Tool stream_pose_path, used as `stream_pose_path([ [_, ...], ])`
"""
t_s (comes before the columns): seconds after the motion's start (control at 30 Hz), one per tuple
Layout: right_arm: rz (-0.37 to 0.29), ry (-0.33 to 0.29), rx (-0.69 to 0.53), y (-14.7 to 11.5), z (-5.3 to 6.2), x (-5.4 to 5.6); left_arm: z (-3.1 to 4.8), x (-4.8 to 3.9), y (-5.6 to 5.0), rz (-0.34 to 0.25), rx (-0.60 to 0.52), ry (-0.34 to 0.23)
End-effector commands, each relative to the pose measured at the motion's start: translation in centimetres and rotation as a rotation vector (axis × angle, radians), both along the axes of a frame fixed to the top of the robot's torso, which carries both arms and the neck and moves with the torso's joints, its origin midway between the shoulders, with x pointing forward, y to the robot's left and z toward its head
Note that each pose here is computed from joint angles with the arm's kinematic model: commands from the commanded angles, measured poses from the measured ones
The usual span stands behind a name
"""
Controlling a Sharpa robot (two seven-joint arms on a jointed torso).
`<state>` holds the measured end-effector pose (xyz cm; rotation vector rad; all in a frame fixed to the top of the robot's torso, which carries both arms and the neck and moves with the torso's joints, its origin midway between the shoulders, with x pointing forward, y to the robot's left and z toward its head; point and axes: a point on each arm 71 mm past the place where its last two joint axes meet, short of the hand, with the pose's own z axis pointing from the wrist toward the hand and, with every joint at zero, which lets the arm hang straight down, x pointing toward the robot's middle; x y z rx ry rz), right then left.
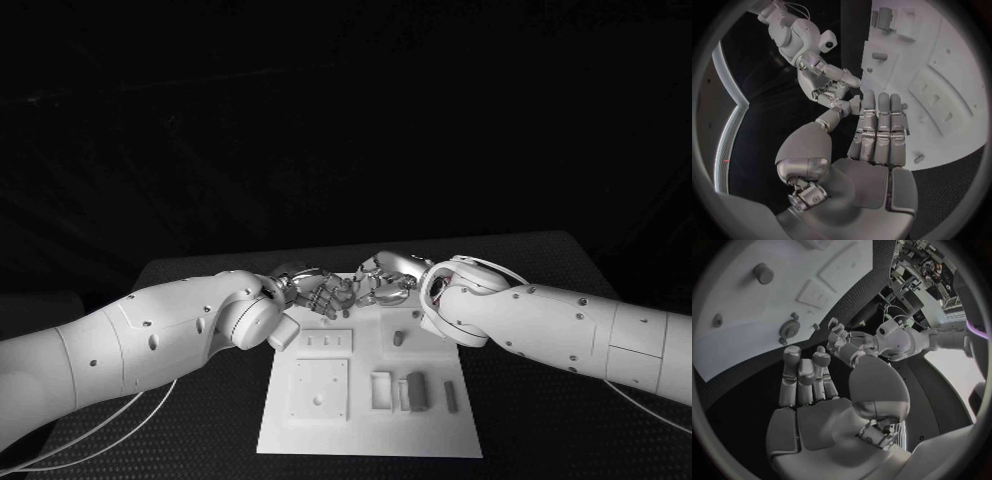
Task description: Assemble the parts on the task board
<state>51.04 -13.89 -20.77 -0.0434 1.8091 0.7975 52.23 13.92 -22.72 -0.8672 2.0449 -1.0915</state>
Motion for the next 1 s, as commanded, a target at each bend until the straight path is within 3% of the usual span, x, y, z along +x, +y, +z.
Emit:
stream_pose_path([
  [0.03,-0.013,-0.003,0.010,-0.4,0.0,0.2,0.10,-0.09,-0.2,-0.032,0.014,-0.007],
  [0.37,-0.099,-0.009,0.034,-3.4,-0.2,1.6,-0.07,0.00,0.4,-0.089,0.177,-0.071],
  [0.5,-0.142,-0.013,0.059,-4.8,0.1,2.5,-0.19,0.11,0.7,-0.075,0.244,-0.096],
  [0.77,-0.215,-0.032,0.072,-7.0,1.3,4.6,-0.81,-0.06,1.0,-0.089,0.394,-0.096],
  [1.0,-0.256,-0.052,0.103,-8.2,2.5,5.6,-1.98,-0.73,0.5,-0.109,0.532,-0.063],
])
